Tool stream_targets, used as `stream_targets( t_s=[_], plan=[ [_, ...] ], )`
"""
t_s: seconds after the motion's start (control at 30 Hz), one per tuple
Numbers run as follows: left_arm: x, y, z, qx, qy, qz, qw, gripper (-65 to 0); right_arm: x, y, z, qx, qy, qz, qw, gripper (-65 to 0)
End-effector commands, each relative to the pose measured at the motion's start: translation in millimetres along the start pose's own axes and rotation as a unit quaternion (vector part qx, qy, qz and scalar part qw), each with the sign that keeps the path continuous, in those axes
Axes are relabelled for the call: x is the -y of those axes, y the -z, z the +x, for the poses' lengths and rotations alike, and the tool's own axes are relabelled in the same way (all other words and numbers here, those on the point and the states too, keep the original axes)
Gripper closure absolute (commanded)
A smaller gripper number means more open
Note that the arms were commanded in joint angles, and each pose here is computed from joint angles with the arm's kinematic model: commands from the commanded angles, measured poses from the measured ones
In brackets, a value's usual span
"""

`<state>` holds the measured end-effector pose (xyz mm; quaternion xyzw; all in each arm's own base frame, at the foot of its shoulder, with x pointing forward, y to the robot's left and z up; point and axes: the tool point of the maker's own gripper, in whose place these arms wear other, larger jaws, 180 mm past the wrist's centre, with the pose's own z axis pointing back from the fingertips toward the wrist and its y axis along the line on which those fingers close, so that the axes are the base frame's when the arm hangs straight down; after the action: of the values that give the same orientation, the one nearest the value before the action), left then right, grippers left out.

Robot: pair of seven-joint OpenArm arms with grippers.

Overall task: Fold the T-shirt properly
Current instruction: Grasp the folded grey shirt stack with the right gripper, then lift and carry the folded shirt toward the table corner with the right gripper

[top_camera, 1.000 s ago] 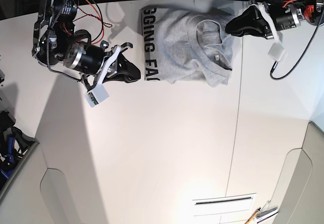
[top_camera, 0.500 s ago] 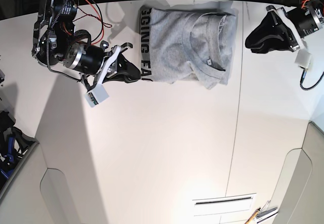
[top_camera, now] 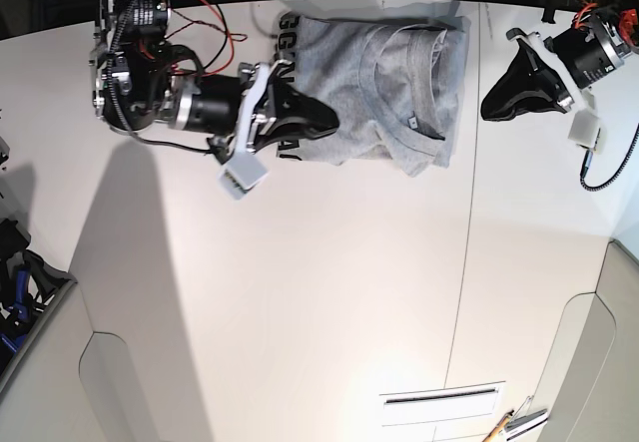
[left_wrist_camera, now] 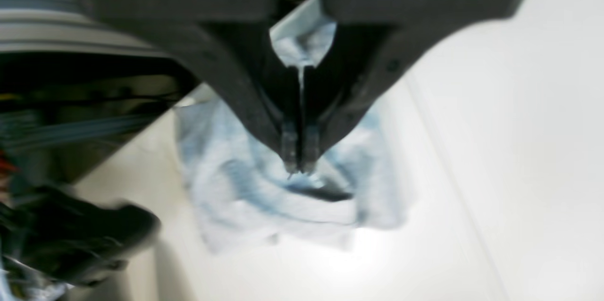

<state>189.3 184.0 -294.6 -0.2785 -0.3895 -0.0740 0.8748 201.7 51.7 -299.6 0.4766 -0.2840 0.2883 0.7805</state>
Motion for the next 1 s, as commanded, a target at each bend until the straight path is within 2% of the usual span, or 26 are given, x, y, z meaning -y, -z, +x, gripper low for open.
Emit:
stream_targets(
  t_s=[0.0,0.1,0.17,0.23,0.33,0.43,0.53,0.7,0.87,0.97],
  plan=[
    [-2,-2,9,0.013,0.016,0.008,1.000,0.0,-15,6,8,0.006,-0.028,0.024,0.9993,0.0],
    [-24,-4,7,0.008,0.042,0.067,0.997,0.0,-30,31,-8,-0.060,-0.085,0.032,0.9940,0.0],
    [-42,-7,6,0.002,0.066,0.116,0.991,0.0,-31,44,-13,-0.101,-0.139,0.014,0.9850,0.0],
    [-66,-15,3,-0.013,0.074,0.183,0.980,0.0,-27,55,-12,-0.126,-0.197,-0.015,0.9722,0.0],
    [-97,-30,-1,-0.032,0.078,0.277,0.957,0.0,-20,66,-4,-0.144,-0.271,-0.058,0.9498,0.0],
    [-113,-41,-1,-0.038,0.080,0.326,0.941,0.0,-18,73,-2,-0.164,-0.332,-0.083,0.9251,0.0],
    [-117,-45,-3,-0.045,0.084,0.339,0.936,0.0,-20,79,-6,-0.173,-0.372,-0.089,0.9076,0.0],
    [-117,-45,-3,-0.045,0.084,0.339,0.936,0.0,-18,82,-25,-0.206,-0.390,-0.087,0.8932,0.0],
    [-117,-44,-2,-0.043,0.084,0.339,0.936,0.0,17,76,-54,-0.262,-0.378,-0.112,0.8806,0.0],
    [-117,-44,-2,-0.041,0.082,0.339,0.936,0.0,39,75,-84,-0.308,-0.349,-0.115,0.8776,0.0]
  ],
)
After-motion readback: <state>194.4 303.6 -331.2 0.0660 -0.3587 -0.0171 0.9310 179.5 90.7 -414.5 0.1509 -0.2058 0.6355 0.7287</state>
